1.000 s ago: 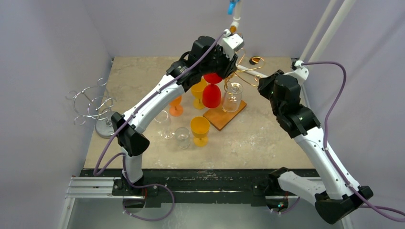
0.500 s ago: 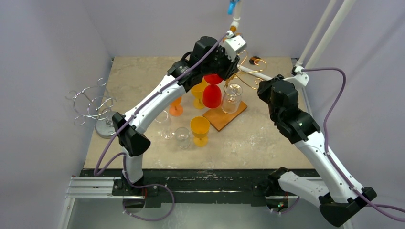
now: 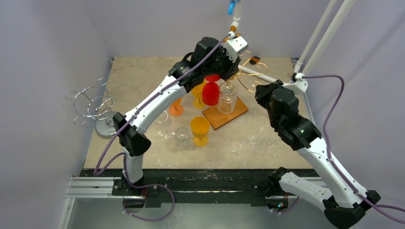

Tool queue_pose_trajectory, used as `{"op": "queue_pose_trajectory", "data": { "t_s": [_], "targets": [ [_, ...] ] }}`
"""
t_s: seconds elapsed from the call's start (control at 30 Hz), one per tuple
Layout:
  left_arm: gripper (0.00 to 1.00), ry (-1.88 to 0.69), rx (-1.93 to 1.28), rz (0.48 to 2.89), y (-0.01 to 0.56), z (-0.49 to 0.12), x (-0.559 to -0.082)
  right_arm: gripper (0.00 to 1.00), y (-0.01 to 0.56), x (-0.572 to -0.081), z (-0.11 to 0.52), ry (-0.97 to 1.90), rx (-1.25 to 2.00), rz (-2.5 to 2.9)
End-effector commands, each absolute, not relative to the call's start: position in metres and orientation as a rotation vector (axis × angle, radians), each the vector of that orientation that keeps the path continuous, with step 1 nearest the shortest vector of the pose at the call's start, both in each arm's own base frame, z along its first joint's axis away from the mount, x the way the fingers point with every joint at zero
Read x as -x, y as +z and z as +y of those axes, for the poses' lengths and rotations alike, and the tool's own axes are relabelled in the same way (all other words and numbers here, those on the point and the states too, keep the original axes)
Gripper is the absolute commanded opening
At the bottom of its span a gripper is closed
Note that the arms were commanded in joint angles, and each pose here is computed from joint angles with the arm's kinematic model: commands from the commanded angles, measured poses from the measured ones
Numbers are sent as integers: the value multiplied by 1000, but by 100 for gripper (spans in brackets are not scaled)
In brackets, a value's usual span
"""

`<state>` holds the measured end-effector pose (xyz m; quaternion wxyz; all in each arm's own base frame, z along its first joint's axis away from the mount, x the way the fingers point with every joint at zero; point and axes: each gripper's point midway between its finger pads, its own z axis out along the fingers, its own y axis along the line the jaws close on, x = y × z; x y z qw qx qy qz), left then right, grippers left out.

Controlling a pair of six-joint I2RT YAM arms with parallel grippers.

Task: Place the wine glass upside down on the wine glass rack
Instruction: Adjust the wine rack at the center of the board.

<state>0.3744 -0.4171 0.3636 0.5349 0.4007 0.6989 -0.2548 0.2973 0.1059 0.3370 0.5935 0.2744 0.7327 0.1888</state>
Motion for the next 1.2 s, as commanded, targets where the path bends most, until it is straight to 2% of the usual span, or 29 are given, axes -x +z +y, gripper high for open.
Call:
{"op": "queue_pose_trajectory", "data": {
  "t_s": [0.0, 1.17],
  "targets": [
    [0, -627, -968, 1629, 363, -436, -373, 0, 298, -272, 187, 645, -402, 1966],
    [0, -667, -1031, 1621, 358, -441, -359, 0, 287, -245, 276, 727, -244, 2041]
  ]
}}
